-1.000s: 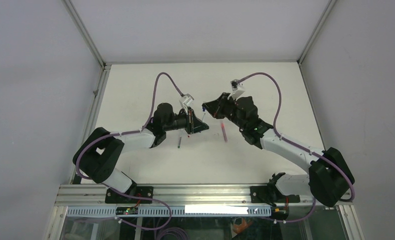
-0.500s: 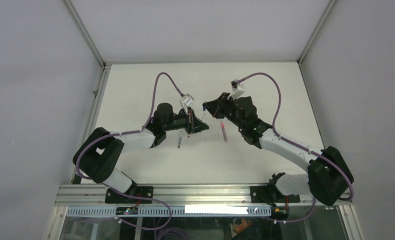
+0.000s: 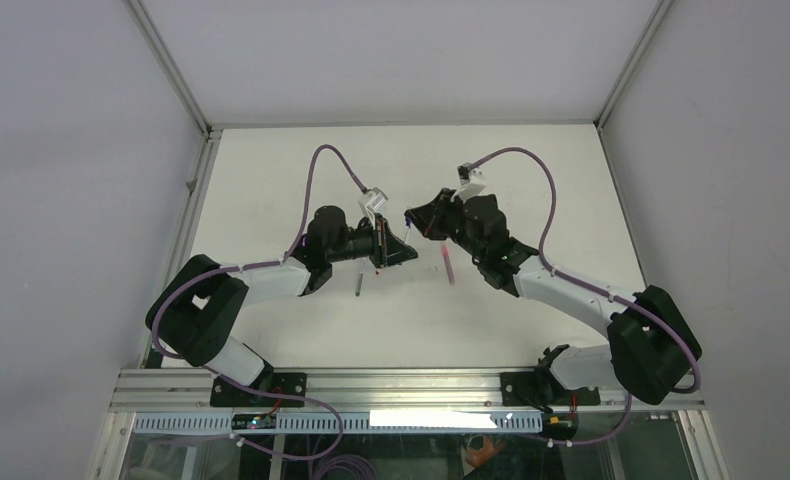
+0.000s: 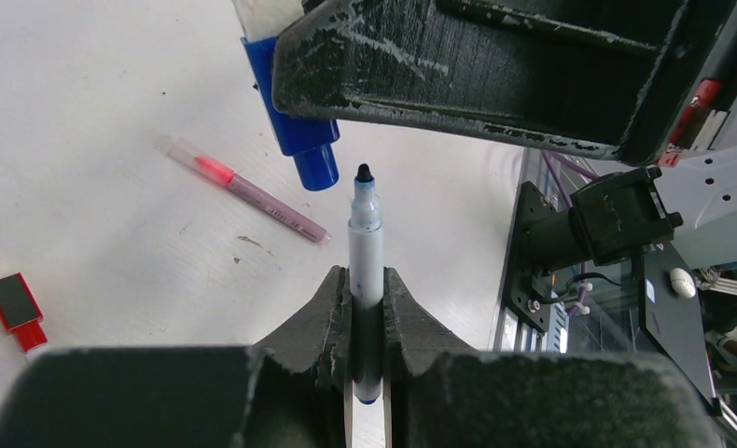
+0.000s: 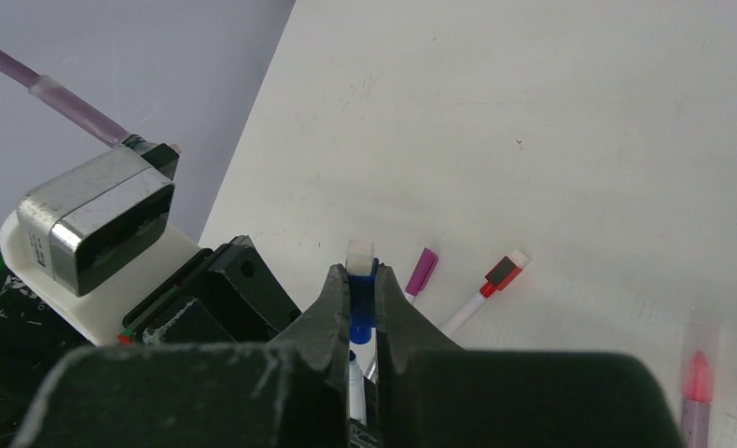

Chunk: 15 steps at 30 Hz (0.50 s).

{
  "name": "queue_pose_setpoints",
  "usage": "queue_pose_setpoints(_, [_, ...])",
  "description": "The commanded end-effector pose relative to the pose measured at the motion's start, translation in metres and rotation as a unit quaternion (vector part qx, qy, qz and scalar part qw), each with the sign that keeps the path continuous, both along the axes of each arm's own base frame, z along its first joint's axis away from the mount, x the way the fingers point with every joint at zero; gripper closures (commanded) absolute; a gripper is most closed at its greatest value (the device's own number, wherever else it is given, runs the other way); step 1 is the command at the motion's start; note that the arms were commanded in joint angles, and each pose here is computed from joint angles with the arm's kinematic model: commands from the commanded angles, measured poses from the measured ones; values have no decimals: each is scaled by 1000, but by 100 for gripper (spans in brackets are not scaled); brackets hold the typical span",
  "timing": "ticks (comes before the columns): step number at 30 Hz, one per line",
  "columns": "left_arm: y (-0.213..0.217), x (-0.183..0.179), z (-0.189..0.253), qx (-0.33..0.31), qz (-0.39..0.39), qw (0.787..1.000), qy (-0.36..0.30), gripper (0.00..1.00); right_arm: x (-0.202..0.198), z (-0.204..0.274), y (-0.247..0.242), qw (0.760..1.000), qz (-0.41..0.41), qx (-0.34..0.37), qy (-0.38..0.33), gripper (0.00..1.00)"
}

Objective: Insert the pens into the pen caps

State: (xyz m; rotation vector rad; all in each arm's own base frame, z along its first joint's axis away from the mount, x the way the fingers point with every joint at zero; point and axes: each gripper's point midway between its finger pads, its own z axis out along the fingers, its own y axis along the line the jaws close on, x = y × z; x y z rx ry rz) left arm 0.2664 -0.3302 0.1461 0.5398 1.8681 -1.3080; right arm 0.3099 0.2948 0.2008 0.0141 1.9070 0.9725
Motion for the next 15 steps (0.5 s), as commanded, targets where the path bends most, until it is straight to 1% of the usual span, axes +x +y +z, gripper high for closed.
queue_pose_setpoints(1, [-6, -2, 26, -25, -15, 999, -42, 100, -1, 17, -6, 1000, -13, 11, -24, 100])
queue_pose_setpoints(6, [-7, -2, 24, -25, -19, 999, -38, 100, 0, 26, -13, 999, -27, 8, -40, 100])
queue_pose_setpoints(15, [-5, -3, 23, -23, -17, 999, -38, 100, -2, 33, -9, 999, -15, 11, -46, 100])
